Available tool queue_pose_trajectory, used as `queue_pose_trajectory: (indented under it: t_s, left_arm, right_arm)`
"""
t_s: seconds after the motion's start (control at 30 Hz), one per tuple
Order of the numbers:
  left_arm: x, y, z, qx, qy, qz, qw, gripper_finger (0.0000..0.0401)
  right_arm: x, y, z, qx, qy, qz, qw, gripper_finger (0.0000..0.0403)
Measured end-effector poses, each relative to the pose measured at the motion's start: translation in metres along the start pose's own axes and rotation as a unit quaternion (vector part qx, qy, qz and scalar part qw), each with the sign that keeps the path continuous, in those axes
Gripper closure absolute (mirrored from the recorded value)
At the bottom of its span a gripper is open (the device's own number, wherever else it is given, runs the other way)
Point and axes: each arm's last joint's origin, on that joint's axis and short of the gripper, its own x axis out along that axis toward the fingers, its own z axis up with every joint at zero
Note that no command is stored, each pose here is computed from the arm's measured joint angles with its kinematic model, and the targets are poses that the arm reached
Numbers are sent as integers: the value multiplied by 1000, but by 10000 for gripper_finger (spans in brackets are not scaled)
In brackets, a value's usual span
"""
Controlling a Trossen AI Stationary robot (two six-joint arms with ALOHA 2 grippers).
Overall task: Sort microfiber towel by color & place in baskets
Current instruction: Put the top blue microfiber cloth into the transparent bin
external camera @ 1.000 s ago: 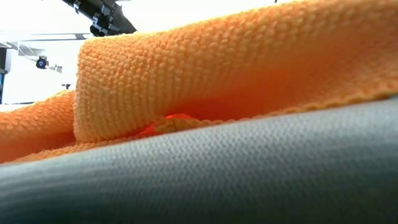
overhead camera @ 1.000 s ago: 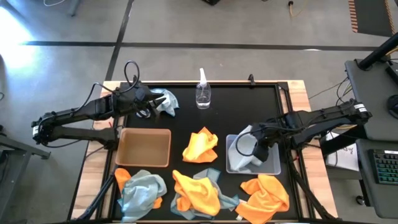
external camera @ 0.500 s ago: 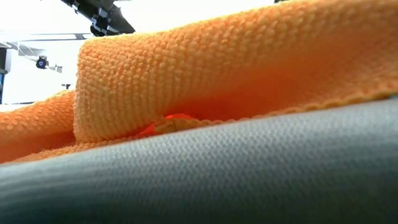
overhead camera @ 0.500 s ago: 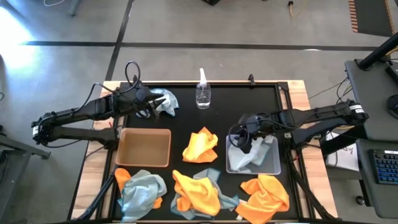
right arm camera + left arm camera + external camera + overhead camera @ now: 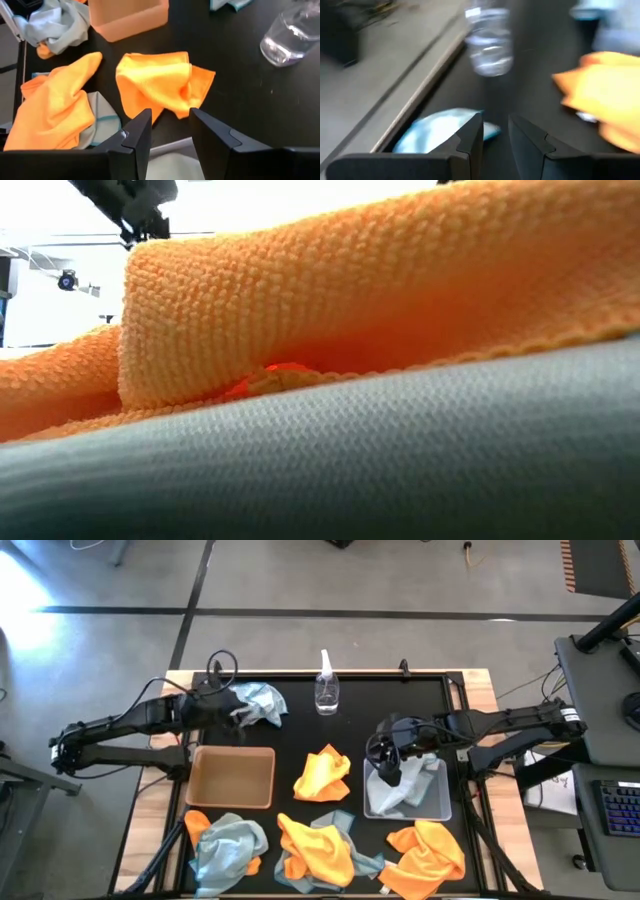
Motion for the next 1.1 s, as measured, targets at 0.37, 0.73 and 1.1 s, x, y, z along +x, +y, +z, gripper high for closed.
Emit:
queue_pose_trajectory:
  t_s: [0.37,0.73,1.1]
  left_arm:
    - [2,5,-10,-41,45,103,993,323]
    - [31,4,-10,-39,107,146,983,323]
    - [76,4,-17,7,199,171,965,323]
  right_arm:
    - [-2,1,3,-7,-9,-2,1000,279]
    - [-3,0,2,-26,-4,-4,1000,282]
    - [-3,-2,-3,-37,27,-16,999,284]
